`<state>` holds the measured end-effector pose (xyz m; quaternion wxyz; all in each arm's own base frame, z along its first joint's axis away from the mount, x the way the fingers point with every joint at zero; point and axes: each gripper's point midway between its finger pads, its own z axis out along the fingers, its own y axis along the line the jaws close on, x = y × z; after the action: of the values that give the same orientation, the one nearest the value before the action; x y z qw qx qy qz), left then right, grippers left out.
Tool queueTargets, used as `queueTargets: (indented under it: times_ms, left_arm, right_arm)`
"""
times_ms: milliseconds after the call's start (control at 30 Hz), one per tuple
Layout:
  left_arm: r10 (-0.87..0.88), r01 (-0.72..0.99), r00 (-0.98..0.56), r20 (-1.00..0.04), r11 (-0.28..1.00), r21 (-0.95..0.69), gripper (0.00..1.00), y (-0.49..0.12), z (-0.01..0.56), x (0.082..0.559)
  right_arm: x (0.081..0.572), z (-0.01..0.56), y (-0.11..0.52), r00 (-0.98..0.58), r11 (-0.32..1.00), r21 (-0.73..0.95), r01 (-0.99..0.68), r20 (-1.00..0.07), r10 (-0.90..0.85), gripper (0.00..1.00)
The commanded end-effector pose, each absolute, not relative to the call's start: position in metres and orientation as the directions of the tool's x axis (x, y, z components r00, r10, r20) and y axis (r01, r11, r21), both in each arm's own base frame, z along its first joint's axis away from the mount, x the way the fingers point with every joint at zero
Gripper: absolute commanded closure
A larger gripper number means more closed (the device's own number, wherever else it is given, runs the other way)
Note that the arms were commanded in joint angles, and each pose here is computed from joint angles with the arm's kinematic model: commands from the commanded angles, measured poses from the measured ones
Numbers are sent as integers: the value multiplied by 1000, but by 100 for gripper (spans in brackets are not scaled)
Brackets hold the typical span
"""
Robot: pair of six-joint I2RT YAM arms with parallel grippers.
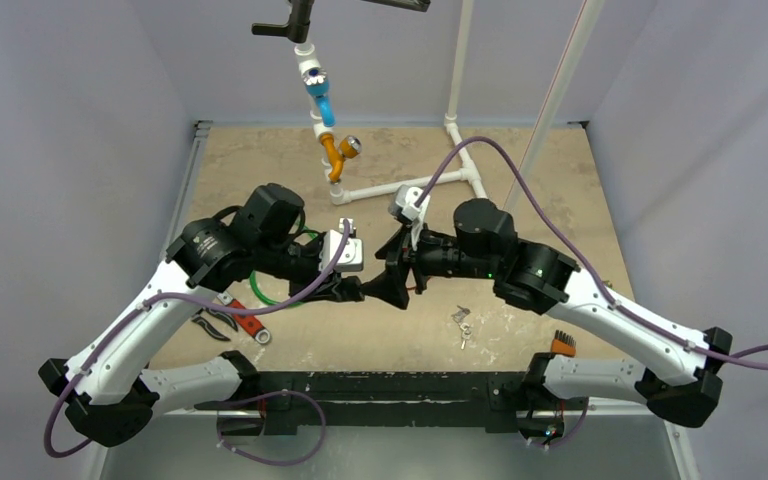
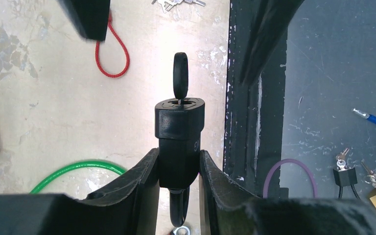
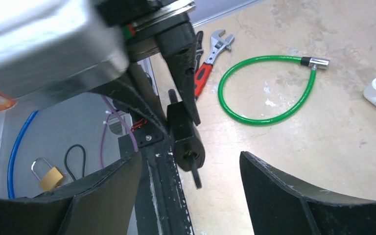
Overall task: Unlock with the key
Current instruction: Unlock the lock.
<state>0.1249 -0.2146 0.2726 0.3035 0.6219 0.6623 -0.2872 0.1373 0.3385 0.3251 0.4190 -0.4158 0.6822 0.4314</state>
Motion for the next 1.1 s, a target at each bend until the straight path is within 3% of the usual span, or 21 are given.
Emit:
queueTargets:
  times_ms: [0, 67, 233, 267, 533, 1067]
  left_arm:
    - [599, 996, 6, -800, 64, 56, 100, -220, 293, 129]
    - [599, 996, -4, -801, 78, 54, 100, -220, 294, 131]
    - [576, 988, -37, -816, 143, 56, 100, -224, 305, 141]
    - [571, 987, -52, -820, 157, 47, 100, -225, 307, 142]
    - [524, 970, -123, -843, 243, 10, 100, -234, 315, 155]
    - [524, 948, -102, -846, 308, 76, 100, -243, 317, 184]
  right_arm:
    - [140, 342, 316, -271, 343, 207, -916, -950, -152, 28]
    - [146, 337, 307, -282, 403, 204, -892, -949, -145, 40]
    - [193, 313, 281, -331, 677, 154, -719, -933, -140, 98]
    - [199, 309, 280, -336, 704, 137, -697, -930, -151, 100]
    - [212, 312, 295, -313, 715, 159, -680, -946, -87, 100]
    - [201, 297, 338, -313, 716, 118, -688, -939, -146, 100]
